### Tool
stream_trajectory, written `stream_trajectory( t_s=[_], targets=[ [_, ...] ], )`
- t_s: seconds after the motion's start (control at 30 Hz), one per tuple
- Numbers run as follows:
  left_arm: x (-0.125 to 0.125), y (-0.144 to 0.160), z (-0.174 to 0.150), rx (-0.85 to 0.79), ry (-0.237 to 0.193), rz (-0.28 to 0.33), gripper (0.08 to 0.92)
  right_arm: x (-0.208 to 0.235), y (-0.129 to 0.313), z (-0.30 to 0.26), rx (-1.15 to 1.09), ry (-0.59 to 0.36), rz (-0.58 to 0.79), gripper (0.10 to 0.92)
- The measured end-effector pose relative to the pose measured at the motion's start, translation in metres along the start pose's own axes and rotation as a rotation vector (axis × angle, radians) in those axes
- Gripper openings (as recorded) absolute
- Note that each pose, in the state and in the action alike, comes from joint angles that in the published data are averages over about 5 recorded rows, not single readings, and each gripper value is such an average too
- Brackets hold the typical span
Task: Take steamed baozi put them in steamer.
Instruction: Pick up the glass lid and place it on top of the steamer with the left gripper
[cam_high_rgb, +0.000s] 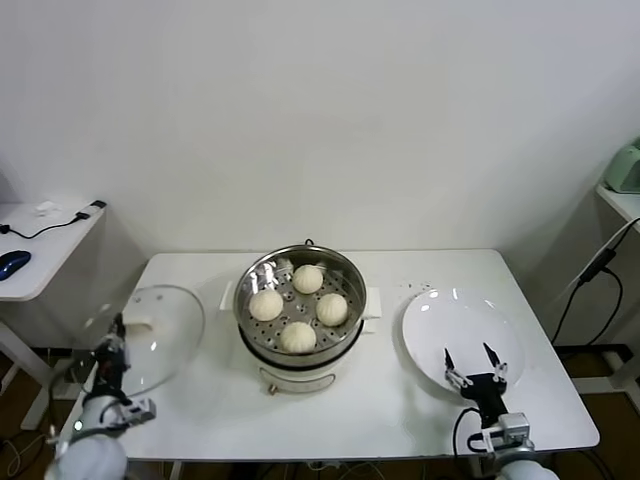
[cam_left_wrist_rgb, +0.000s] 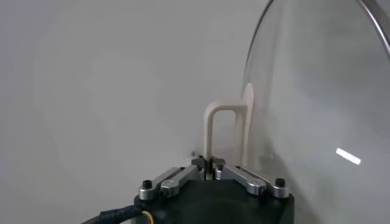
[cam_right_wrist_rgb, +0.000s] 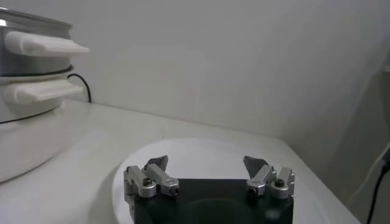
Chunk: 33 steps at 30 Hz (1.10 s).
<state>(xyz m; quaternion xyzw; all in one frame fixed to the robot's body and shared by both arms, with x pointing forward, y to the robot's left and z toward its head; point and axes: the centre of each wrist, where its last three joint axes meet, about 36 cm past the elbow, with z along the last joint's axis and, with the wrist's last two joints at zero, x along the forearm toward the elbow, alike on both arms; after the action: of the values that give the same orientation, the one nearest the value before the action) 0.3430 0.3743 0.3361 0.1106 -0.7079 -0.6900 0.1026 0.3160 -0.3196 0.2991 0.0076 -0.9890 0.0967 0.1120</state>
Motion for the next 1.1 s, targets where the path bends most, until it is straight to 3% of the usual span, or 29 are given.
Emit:
stream_trajectory(
  t_s=[0.2,0.4,1.1],
  targets=[
    [-0.008,0.061,-0.017,0.041,-0.015,-0.045,0.139,0.003,-0.004,-0.002,0.006,0.0,0.01,0.823],
    [-0.004,0.101,-0.062,0.086,-0.052,-0.061,0.139,0.004,-0.003,-0.003,0.004,-0.009,0.007,0.823],
    [0.035,0.122,-0.244,0.186,-0.127,0.008,0.139,0.005,0.006,0.014,-0.01,-0.035,-0.01,0.823]
  ],
)
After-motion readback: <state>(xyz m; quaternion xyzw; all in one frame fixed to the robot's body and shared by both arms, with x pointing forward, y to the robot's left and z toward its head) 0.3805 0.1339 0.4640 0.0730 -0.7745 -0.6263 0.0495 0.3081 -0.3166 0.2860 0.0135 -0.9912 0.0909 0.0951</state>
